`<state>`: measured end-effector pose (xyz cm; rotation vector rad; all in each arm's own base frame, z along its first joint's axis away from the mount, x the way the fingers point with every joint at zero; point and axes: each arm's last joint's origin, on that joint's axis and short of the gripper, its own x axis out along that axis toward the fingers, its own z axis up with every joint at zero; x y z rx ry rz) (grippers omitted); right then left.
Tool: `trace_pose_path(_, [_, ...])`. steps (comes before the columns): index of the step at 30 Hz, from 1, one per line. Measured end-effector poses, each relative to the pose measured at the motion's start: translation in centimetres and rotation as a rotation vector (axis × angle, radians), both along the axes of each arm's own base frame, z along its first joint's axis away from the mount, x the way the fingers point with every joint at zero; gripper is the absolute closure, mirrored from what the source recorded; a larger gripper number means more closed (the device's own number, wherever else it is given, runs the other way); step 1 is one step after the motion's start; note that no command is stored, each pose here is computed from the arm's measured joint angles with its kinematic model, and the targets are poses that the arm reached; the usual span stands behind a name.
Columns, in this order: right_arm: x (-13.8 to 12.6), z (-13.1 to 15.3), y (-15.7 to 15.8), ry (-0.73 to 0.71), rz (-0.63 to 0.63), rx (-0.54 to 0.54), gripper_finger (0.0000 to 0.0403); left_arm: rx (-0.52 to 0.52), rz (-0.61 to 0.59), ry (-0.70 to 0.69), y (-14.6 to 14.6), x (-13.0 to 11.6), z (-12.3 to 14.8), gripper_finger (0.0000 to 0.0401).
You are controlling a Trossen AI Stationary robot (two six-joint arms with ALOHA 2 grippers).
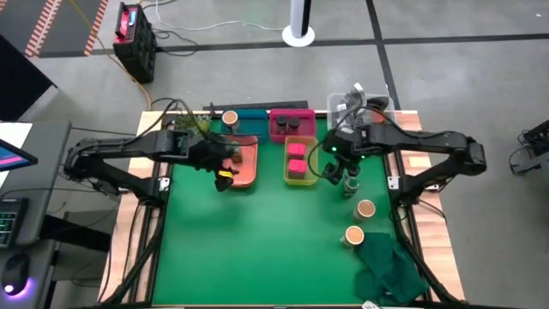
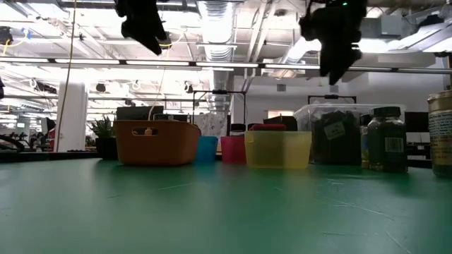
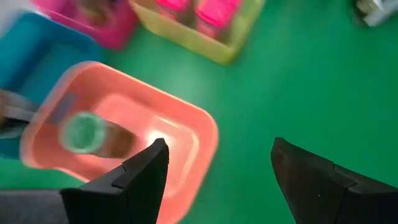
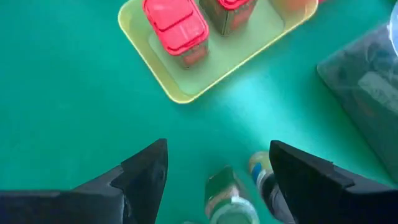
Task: Sort spices by type
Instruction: Put the green seasoning bottle into the orange bin
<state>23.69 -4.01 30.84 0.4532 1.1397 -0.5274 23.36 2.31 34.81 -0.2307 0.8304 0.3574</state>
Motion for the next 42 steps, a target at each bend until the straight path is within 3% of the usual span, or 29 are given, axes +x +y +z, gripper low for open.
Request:
trace_pose_path(2, [-0.8, 0.3, 0.4, -0.013, -0.027, -0.003, 0.0096, -0.039, -0.053, 0.032, 0.1, 0.6, -0.6, 0.0131])
trace_pose_path(7, [-3.2, 1.5, 1.0, -0.002, -0.14, -0.035, 0.0096, -0.025, -0.106, 0.079, 0.2, 2.0, -1.8, 0.0131])
trace_pose_path(12, [-4.8, 1.4, 1.3, 0.085, -0.246, 0.034, 0.0096, -0.021, -0.106, 0.053, 0.3, 3.0, -2.1, 0.0131])
trace_pose_path(15, [-5.4, 0.8, 1.7, 0.159, -0.374, 0.078, 0.0096, -0.01, -0.099, 0.04, 0.3, 3.0, -2.0, 0.0131])
trace_pose_path(21, [-5.1, -1.4, 2.8, 0.169, -0.493, 0.15, 0.0096, 0.003, -0.071, 0.039, 0.5, 2.9, -1.9, 0.0131])
trace_pose_path(30, [-5.0, -3.9, 4.5, 0.171, -0.569, 0.184, 0.0096, -0.002, -0.08, 0.04, 0.5, 2.9, -1.9, 0.0131])
trace_pose_path(42, [-4.3, -7.3, 4.3, 0.112, -0.632, 0.245, 0.0096, -0.056, -0.148, 0.047, 0.3, 2.8, -2.0, 0.0131])
